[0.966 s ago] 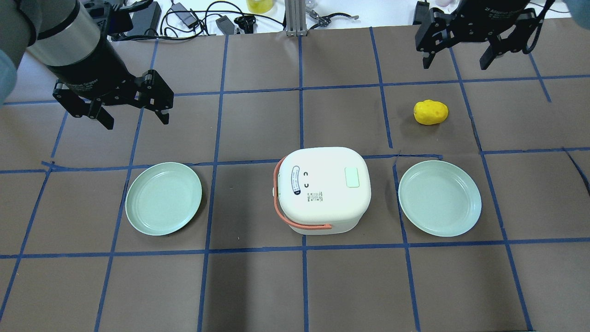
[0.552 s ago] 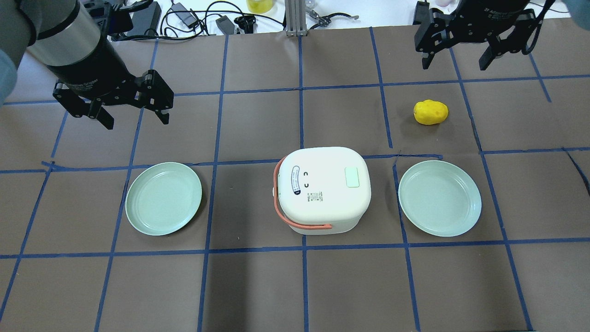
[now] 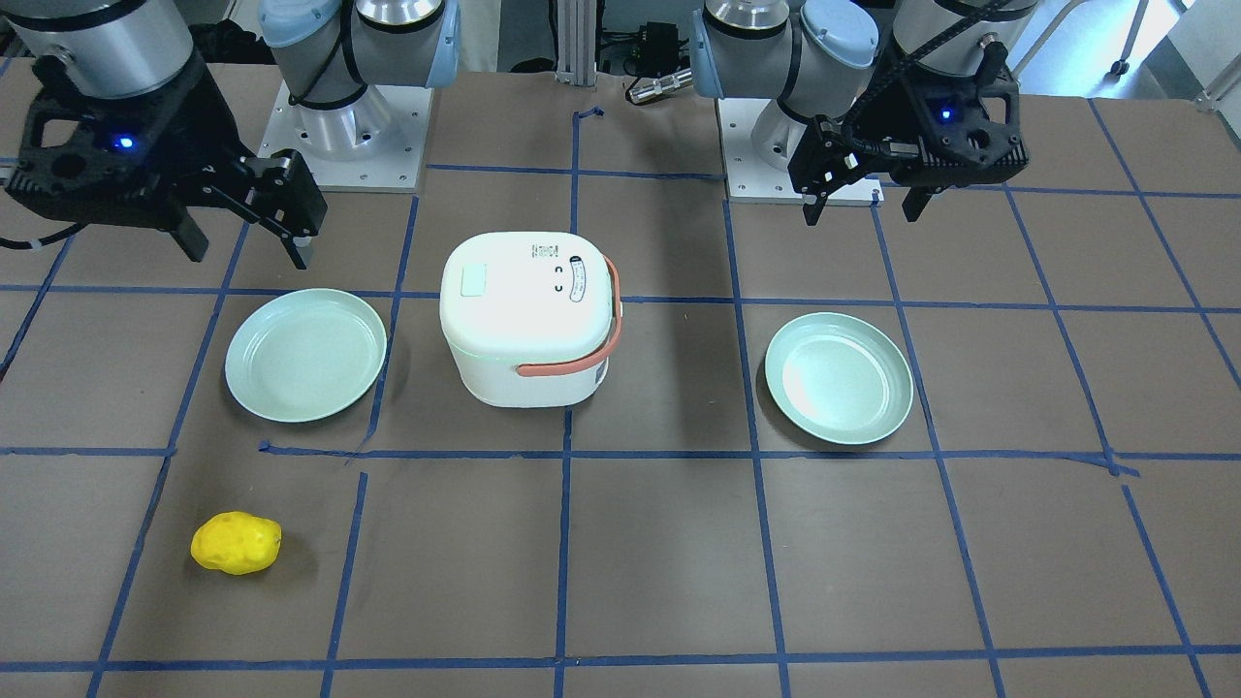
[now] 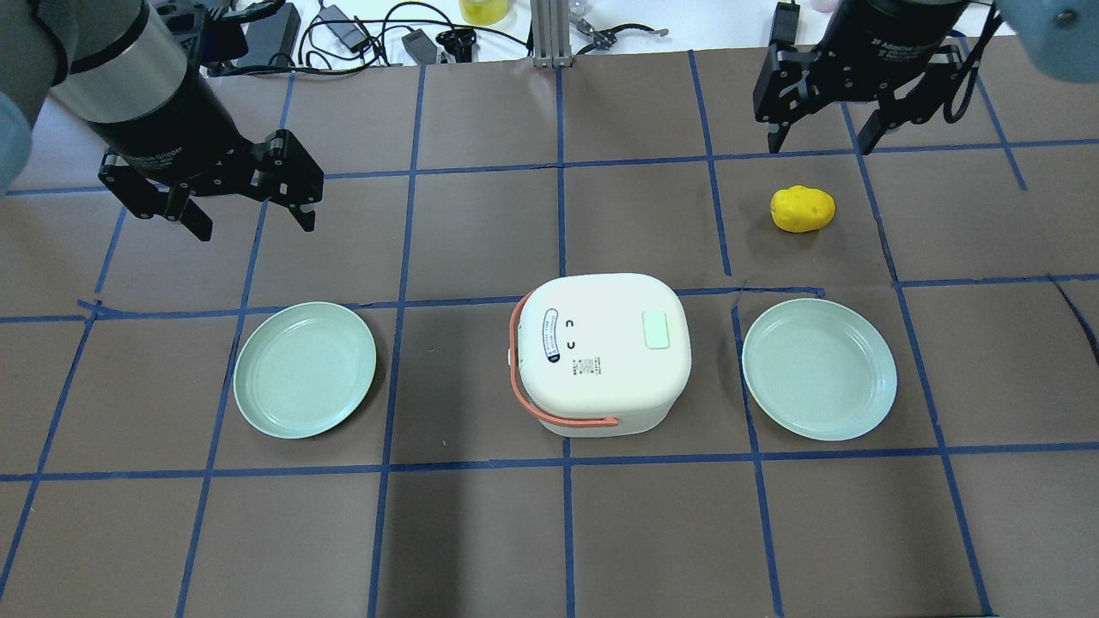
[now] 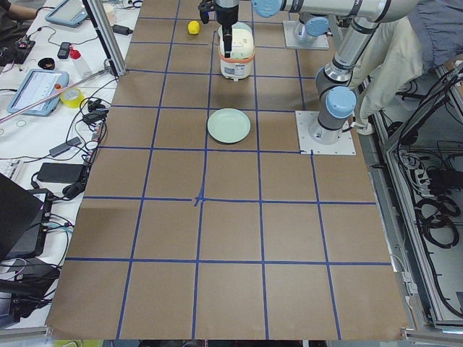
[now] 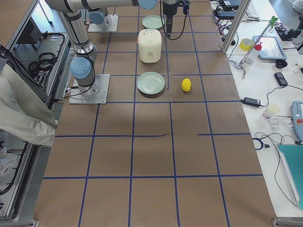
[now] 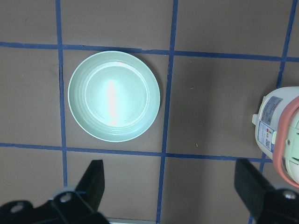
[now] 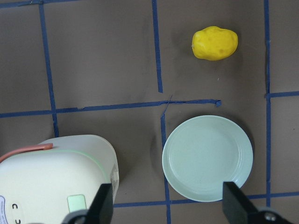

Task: Press rice cooker button
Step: 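Move the right gripper down toward the rice cooker's green button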

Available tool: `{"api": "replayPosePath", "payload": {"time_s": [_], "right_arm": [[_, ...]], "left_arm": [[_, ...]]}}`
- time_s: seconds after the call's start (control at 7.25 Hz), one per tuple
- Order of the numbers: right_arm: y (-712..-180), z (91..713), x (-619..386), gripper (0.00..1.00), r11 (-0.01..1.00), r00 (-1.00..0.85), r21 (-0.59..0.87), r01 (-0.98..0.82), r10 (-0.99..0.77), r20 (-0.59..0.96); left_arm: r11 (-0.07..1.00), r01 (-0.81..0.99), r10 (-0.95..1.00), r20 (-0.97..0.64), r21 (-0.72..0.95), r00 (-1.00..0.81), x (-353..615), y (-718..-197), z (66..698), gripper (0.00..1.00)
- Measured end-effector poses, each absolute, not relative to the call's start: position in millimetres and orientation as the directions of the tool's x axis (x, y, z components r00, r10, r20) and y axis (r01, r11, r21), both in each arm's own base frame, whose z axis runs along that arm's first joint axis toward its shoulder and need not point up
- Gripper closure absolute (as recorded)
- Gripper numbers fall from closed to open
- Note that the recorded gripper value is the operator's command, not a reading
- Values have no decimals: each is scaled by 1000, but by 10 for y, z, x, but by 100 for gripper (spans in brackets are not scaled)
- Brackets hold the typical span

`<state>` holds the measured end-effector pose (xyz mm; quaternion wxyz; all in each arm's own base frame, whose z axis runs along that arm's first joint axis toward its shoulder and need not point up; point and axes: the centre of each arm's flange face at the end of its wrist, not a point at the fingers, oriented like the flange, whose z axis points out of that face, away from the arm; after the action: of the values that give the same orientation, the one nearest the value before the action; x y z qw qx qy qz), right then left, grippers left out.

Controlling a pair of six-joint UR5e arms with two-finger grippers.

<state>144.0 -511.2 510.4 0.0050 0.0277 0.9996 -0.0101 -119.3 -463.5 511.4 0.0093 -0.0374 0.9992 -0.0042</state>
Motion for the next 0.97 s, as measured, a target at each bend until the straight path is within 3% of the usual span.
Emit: {"api": "replayPosePath", "payload": {"time_s": [0.55,0.97], "right_arm": [[-4756,4451,2126,86,994,-999,99,53,52,9],[-4511,3951,2442,87,994,-999,106,32,30,16]], "left_arm": [[997,-74,-75,-18,-9,-997,-1193,-4635,5113,0],[997,-74,-74,-18,-9,-997,-1193,-4635,5113,0]]}}
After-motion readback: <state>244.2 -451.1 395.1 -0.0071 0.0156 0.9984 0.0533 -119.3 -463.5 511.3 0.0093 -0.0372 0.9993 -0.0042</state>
